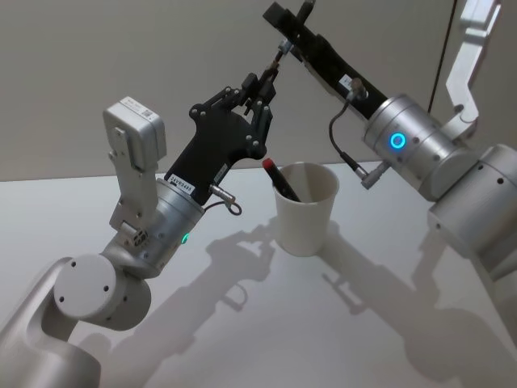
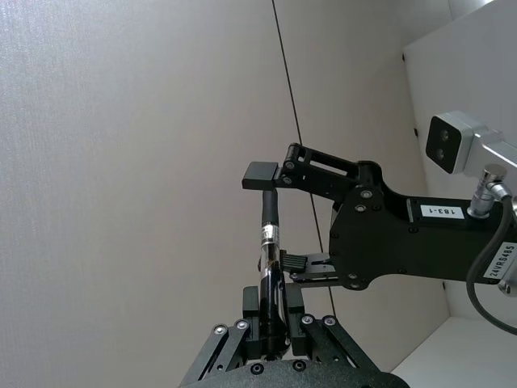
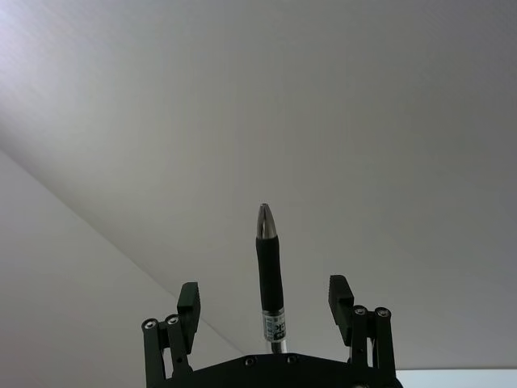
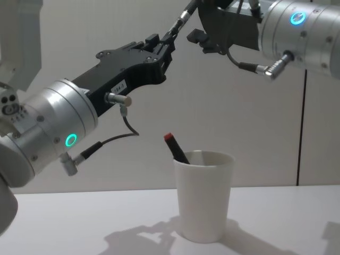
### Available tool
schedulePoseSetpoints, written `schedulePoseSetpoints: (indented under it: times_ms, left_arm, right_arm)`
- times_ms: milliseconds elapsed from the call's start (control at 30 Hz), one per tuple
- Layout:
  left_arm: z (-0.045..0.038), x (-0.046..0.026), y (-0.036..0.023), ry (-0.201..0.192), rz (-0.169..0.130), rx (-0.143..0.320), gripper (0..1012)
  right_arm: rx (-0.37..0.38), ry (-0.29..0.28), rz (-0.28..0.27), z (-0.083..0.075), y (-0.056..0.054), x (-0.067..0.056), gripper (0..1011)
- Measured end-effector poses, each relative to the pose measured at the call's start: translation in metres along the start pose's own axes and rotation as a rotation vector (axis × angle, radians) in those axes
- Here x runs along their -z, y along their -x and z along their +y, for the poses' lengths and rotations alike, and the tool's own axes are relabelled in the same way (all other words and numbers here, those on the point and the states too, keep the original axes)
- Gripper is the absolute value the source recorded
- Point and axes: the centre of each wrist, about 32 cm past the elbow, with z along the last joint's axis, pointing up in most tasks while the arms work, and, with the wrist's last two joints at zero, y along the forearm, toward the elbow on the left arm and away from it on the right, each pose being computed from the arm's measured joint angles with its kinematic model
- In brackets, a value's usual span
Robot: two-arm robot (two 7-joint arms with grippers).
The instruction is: Place the pen into the pen holder.
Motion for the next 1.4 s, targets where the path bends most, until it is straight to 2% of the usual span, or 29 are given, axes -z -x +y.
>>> schedulePoseSetpoints:
  times_ms: [1300, 1400]
  left_arm:
    - [0.0, 0.0, 0.0, 0.0, 0.0, 0.0, 186]
    - [0.0, 0.0, 0.0, 0.0, 0.0, 0.0, 187]
  right_arm:
    - [0.023, -0.008, -0.042, 0.0023, -0.0018, 0.0045, 1001]
    - [0.023, -0.008, -0.043, 0.0023, -0.0019, 0.0046, 946]
